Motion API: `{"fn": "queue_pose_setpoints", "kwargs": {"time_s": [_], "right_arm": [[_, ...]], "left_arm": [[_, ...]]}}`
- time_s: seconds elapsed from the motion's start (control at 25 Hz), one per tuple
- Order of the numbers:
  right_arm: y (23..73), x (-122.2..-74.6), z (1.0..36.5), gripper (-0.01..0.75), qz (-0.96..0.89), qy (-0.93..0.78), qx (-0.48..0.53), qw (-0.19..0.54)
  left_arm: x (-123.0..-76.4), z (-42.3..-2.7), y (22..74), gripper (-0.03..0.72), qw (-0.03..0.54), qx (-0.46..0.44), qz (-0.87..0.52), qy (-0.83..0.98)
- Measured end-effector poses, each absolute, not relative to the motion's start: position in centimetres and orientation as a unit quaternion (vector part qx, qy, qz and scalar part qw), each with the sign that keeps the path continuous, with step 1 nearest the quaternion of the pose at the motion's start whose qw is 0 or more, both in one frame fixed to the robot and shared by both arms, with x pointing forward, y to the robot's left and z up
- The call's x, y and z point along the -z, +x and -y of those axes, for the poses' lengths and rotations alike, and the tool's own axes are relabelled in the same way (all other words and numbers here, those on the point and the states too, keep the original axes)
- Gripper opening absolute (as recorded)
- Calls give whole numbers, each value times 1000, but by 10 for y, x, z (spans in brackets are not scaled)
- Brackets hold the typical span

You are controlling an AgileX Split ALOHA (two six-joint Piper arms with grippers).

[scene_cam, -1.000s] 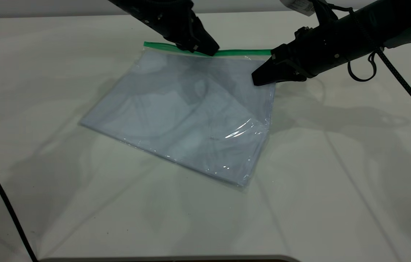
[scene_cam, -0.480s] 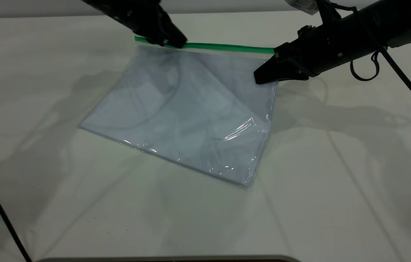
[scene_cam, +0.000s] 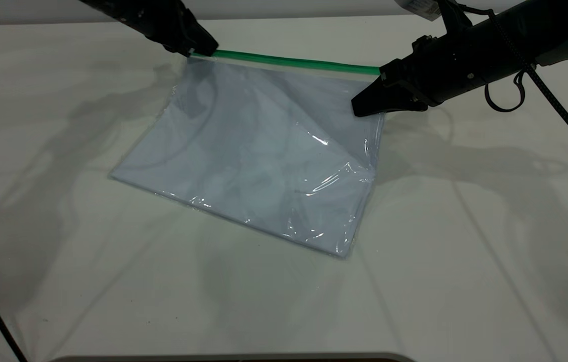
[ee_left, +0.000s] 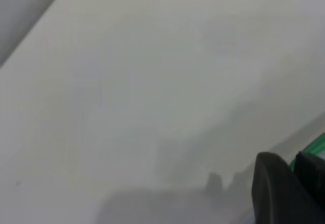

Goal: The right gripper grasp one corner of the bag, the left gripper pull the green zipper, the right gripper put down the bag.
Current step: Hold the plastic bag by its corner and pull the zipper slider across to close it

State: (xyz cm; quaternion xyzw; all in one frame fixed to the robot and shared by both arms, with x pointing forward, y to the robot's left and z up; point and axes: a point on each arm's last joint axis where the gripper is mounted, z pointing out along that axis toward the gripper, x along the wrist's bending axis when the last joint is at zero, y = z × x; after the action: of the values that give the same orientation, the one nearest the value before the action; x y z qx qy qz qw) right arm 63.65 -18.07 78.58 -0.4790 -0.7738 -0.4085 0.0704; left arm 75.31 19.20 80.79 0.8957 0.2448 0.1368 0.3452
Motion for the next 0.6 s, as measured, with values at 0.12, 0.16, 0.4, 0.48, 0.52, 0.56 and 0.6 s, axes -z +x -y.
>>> {"fn": "queue_pose_setpoints", "kwargs": {"time_s": [0.12, 0.16, 0.4, 0.48, 0.52, 0.56, 0.6], "right_arm": [[635, -784, 182, 35, 782, -475, 399, 68], [635, -783, 183, 35, 783, -476, 396, 65], [635, -783, 183, 35, 783, -476, 395, 65], [635, -783, 184, 35, 783, -476, 395, 64], [635, -783, 184, 35, 783, -476, 396, 64], [636, -783, 184, 35, 783, -476, 396, 64], [636, -783, 184, 35, 783, -475, 396, 64]], "left_arm": [[-808, -206, 759, 97, 333, -166, -264, 890], [-808, -209, 761, 97, 331, -172, -269, 888], [-808, -214, 762, 100, 328, -178, -274, 886], [-808, -213, 761, 105, 330, -174, -272, 887], [-808, -212, 761, 106, 333, -171, -273, 886], [-809, -212, 761, 108, 336, -168, -274, 885], [-809, -211, 761, 110, 339, -165, -276, 884]]}}
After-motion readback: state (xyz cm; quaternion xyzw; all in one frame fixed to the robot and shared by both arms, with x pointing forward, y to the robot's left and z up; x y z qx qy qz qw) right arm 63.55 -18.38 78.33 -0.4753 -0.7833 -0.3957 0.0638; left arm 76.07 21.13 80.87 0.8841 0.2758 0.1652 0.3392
